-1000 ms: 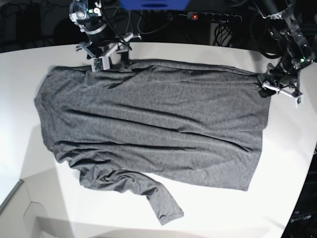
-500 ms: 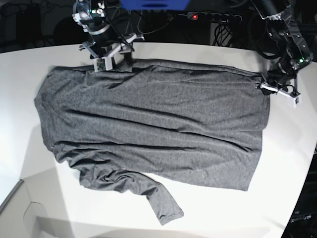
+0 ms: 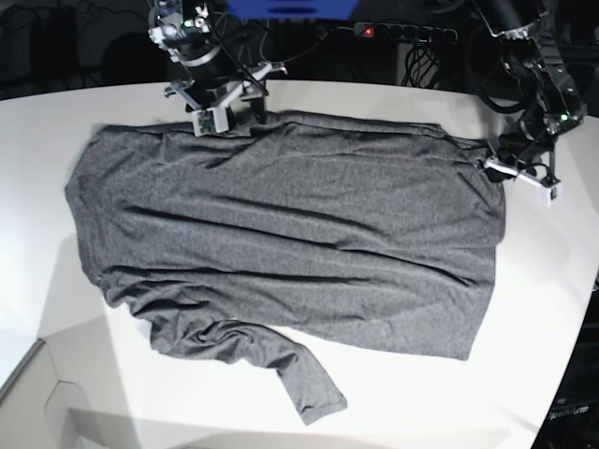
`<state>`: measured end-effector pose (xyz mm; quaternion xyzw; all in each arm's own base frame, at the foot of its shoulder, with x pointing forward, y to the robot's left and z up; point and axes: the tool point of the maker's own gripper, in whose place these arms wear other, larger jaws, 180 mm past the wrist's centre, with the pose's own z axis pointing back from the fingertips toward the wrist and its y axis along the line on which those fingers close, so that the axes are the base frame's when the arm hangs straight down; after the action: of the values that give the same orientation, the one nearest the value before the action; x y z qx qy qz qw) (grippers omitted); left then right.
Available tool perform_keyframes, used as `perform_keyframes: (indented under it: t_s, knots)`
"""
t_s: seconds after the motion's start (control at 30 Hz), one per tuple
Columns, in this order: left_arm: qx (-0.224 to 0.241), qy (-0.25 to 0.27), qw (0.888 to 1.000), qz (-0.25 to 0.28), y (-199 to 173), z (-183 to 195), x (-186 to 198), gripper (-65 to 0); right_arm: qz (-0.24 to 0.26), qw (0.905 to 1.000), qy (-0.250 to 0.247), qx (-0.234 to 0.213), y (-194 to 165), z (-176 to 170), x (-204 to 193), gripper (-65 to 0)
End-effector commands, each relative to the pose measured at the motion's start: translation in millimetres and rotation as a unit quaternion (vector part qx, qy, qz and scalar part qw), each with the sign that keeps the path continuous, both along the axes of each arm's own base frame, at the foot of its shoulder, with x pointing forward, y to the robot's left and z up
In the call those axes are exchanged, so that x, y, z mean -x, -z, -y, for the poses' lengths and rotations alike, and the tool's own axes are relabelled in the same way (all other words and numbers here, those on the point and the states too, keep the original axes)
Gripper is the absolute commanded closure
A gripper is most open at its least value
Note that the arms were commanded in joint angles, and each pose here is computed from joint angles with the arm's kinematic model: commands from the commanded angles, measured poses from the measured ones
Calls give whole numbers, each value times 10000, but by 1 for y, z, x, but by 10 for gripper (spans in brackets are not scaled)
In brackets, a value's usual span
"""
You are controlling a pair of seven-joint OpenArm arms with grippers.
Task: Layout the t-shirt on the table in an organized manner, then fold the t-shirt properly
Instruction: 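Hold the shirt edge with both grippers and drag it away from the hem, then pull the held edge with both grippers apart to smooth the shirt body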
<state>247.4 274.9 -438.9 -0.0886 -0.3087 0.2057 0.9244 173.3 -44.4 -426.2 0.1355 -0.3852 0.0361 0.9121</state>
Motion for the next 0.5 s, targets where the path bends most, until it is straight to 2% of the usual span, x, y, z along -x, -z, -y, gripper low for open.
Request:
perform_keyframes:
  t_s: [0.0, 0.17, 0.37, 0.47]
  knots:
    - [20, 137, 9976, -674, 19, 5, 26, 0, 84, 9999, 45, -34, -5, 1, -1, -228]
    - [-29, 133, 9978, -641, 16, 1, 25, 0, 50, 9999, 71, 102, -4, 13, 4, 0]
    - [-96, 421, 9978, -500, 10, -5, 28, 0, 287, 9994, 86, 149, -33, 17, 14, 0]
    - [-122, 502, 9968, -606, 9, -12, 37, 0, 439, 9988, 106, 175, -50, 19, 16, 0]
